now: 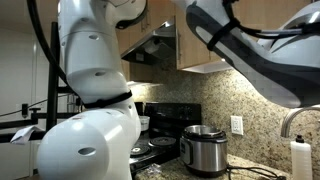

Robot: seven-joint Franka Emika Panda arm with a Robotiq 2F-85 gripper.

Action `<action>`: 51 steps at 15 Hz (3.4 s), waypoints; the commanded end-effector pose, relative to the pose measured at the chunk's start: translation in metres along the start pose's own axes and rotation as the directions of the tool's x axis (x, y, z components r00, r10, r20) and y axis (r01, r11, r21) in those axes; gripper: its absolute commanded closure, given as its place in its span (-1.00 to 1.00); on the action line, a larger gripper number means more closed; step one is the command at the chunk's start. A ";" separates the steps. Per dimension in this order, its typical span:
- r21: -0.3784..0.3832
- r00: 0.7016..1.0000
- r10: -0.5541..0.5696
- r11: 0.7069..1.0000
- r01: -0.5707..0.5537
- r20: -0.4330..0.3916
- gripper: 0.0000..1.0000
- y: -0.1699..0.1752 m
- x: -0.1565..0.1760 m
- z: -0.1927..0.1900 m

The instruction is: Close the lid

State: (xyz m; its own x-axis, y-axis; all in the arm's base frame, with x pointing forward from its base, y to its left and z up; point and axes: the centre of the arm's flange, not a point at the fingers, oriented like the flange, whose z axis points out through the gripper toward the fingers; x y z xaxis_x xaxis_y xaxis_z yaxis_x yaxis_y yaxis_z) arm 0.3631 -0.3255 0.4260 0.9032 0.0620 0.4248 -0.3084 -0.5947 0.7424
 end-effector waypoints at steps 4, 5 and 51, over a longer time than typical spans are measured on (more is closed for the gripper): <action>-0.108 0.989 0.001 0.994 0.015 0.146 -1.00 -0.011 -0.014 0.103; -0.123 0.983 0.005 0.992 0.017 0.181 -1.00 -0.009 -0.017 0.119; -0.433 0.854 0.236 0.902 -0.014 0.464 -1.00 -0.013 -0.028 0.409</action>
State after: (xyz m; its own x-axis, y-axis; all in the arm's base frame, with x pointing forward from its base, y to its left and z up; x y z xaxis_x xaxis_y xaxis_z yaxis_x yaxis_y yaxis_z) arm 0.4602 -0.6173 0.1959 0.8467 -0.4181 0.3290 -0.4486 -0.2287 0.8640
